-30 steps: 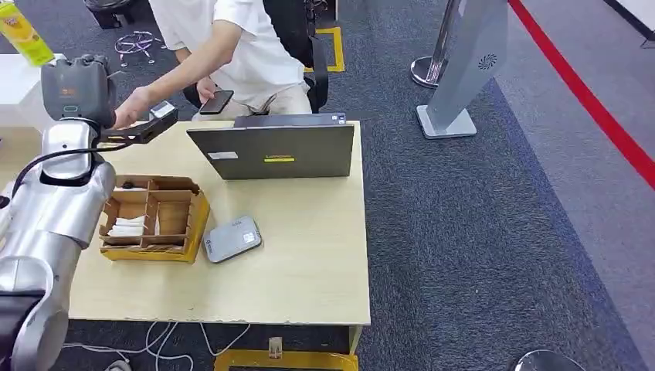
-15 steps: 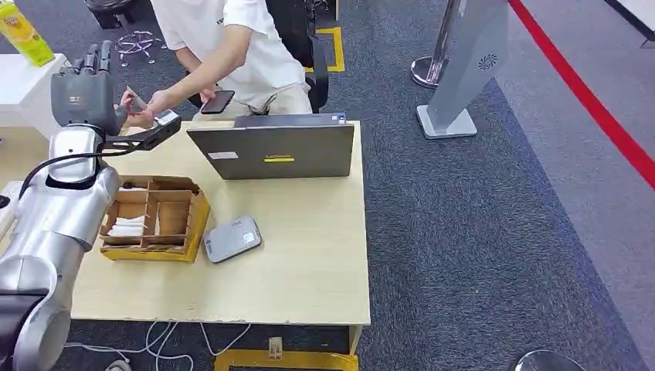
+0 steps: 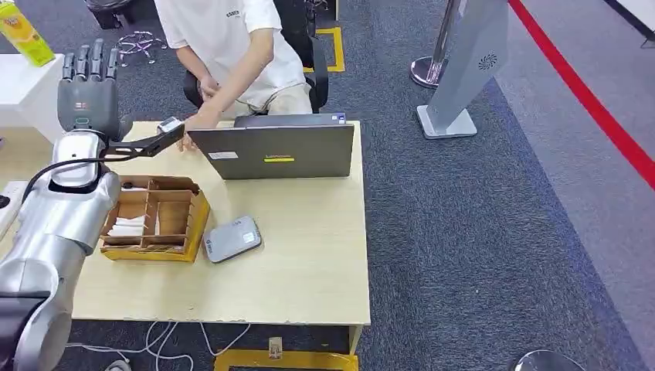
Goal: Pass the card to the sensor for recognition and then transmit it.
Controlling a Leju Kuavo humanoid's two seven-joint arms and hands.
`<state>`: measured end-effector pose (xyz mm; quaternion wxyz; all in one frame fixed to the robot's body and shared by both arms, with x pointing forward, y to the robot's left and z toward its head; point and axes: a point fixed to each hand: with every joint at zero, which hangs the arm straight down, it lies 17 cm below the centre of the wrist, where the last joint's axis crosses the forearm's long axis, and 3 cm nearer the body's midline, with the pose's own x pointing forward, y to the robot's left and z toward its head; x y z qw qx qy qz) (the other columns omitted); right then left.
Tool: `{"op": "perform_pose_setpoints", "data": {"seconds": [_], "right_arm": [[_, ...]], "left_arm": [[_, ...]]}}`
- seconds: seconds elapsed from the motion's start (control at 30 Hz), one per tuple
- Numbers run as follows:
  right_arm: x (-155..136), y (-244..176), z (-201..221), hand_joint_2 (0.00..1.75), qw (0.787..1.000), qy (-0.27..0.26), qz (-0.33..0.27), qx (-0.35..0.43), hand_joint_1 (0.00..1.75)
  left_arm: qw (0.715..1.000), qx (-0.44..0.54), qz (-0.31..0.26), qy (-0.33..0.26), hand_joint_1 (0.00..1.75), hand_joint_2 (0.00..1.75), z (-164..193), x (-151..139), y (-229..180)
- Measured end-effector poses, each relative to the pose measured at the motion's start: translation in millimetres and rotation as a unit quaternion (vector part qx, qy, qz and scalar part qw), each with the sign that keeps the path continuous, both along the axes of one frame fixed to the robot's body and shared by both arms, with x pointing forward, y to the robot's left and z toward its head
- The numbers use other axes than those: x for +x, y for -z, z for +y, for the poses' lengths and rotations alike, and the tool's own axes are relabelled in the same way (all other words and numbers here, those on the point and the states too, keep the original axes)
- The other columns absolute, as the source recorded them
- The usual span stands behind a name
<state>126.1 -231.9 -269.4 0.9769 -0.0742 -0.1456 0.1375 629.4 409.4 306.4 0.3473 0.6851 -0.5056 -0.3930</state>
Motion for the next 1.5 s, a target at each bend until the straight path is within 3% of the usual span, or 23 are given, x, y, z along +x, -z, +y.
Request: {"op": "perform_pose_setpoints", "data": {"seconds": [0.17,0.3,0.53,0.7,0.8,0.93,1.37,1.5], "right_arm": [[-7.3,1.3,-2.1,1.75,0.999,0.034,-0.001,0.005,0.00],[-21.5,4.1,-4.6,1.75,0.997,0.072,0.010,0.010,0.00],[-33.9,6.3,-12.5,1.75,0.992,0.125,0.017,0.005,0.00],[-40.7,7.4,-14.9,1.75,0.990,0.138,0.023,0.003,0.00],[-41.1,7.5,-15.4,1.75,0.989,0.146,0.024,0.004,0.00],[-42.4,7.7,-15.0,1.75,0.988,0.149,0.026,0.005,0.00],[-42.4,7.7,-15.2,1.75,0.988,0.150,0.026,0.005,0.00],[-43.9,8.1,-13.8,1.75,0.990,0.141,0.031,0.006,0.00]], "left_arm": [[0.997,-0.031,0.026,0.068,0.00,1.75,-38.0,-27.9,48.7],[0.991,-0.037,0.013,0.125,0.00,1.75,-81.4,-101.6,86.5],[0.977,-0.032,-0.049,0.206,0.00,1.75,-132.2,-255.0,97.2],[0.971,-0.036,-0.048,0.232,0.00,1.75,-145.5,-319.3,98.7],[0.972,-0.041,-0.029,0.230,0.00,1.75,-146.7,-333.9,103.8],[0.980,-0.050,0.046,0.185,0.00,1.75,-122.8,-326.7,130.3],[0.983,-0.039,0.051,0.170,0.00,1.75,-104.3,-322.1,128.9],[0.982,-0.042,0.135,0.123,0.00,1.75,-81.3,-303.9,160.9]]}}
